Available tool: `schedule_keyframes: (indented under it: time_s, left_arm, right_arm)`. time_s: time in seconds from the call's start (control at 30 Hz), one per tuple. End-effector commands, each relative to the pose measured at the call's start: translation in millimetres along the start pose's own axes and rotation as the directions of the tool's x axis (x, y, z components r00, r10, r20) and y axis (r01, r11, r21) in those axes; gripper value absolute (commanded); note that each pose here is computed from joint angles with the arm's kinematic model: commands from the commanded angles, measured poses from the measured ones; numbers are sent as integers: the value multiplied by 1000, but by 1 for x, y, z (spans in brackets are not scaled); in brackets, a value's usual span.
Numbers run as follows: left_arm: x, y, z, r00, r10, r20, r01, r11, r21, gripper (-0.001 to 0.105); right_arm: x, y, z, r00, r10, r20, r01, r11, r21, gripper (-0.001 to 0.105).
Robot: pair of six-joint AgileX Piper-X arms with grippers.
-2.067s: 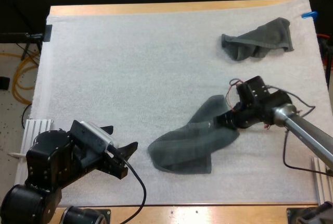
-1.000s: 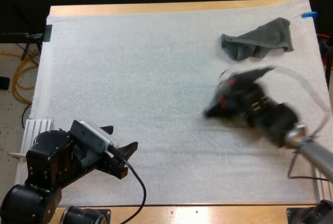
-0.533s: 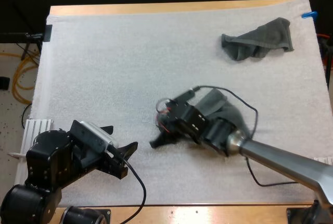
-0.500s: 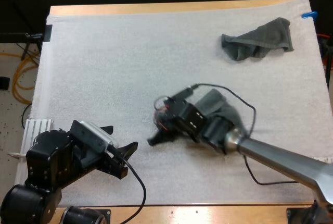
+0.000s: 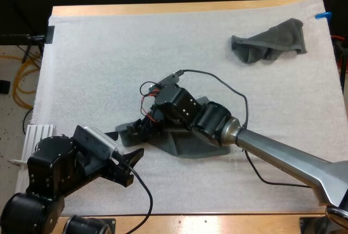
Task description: Pick towel from pile fold and stack
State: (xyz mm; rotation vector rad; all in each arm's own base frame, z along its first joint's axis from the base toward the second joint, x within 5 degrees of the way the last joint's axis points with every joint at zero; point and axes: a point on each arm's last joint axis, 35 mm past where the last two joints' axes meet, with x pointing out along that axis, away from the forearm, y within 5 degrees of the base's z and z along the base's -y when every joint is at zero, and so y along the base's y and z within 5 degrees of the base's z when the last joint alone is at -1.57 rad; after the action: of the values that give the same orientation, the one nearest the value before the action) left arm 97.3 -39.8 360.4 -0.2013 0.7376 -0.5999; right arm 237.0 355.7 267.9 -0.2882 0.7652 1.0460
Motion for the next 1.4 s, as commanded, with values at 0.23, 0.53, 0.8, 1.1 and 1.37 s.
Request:
schedule_keyframes:
  time_s: [0.23, 0.53, 0.8, 1.1, 1.37]
  left_arm:
    - [-1, -1, 1, 1000, -3, 2, 3, 1000, -5, 70]
    - [-1, -1, 1, 1000, -3, 2, 3, 1000, -3, 70]
    - [-1, -1, 1, 1000, -3, 2, 3, 1000, 2, 70]
    - [-1, -1, 1, 1000, -3, 2, 3, 1000, 2, 70]
    - [-1, -1, 1, 1000, -3, 2, 3, 1000, 2, 70]
  right_arm:
    - [-13, -16, -25, 944, -202, -260, 169, 975, -146, 79]
    - [-40, -83, -49, 856, -249, -454, 277, 961, -7, 79]
    - [-50, -116, -80, 829, -198, -523, 305, 944, 126, 79]
    - [-37, -124, -152, 780, -78, -621, 286, 927, 243, 79]
    - [-25, -115, -177, 845, 113, -523, 150, 888, 435, 79]
